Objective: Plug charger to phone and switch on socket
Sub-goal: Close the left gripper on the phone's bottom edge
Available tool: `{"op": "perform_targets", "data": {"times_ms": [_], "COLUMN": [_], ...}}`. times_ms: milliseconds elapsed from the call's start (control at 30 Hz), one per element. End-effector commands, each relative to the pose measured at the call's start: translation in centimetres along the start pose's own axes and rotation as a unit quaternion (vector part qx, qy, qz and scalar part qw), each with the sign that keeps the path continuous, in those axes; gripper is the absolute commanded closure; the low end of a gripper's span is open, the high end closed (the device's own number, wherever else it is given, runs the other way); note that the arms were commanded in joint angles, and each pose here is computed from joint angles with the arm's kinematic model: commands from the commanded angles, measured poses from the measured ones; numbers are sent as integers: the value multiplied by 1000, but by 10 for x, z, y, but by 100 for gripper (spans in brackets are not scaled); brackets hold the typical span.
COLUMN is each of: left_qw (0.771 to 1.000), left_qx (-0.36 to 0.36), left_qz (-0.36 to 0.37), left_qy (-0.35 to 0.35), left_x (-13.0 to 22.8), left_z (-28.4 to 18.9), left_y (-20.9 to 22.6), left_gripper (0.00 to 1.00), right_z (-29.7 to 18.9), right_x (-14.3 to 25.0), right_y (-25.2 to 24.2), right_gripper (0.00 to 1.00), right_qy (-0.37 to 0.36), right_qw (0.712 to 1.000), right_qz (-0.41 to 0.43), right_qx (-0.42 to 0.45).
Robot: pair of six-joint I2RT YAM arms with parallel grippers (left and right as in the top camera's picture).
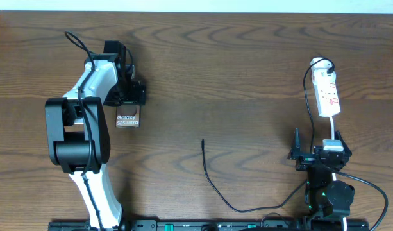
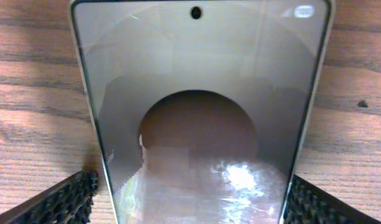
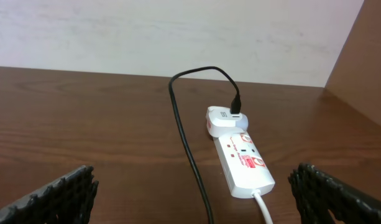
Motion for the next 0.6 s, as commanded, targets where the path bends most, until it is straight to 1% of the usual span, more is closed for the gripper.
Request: {"op": "perform_targets", "data": {"times_ms": [0,233,333,567], "left_qw": [999,999,999,999], "left_qx": [0,0,0,0], "left_qz": [1,1,1,1], "left_qy": [33,33,33,33], "left_x": [10,10,10,10], "left_z": [22,22,22,22], "left_y": [-1,-1,-1,-1], "left_gripper": [12,14,18,24], "right_z": [0,0,0,0], "right_x": [0,0,0,0], "right_y": [0,0,0,0], "right_gripper": [1,1,1,1], "right_qy": [0,0,-1,0], "right_qw": [1000,1000,1000,1000], "right_qz": [-5,-5,-5,-5], "right_qx": [-1,-1,-1,-1]}}
Point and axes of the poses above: each gripper's point midway between its finger pads, its own z axis out along the fingers, its own y axis along the line the jaws close on, x = y × z, the point moved 4 cm from there along -z, back along the fingers, and after that the axes turned 2 degrees about z, right-handed, at the moved point
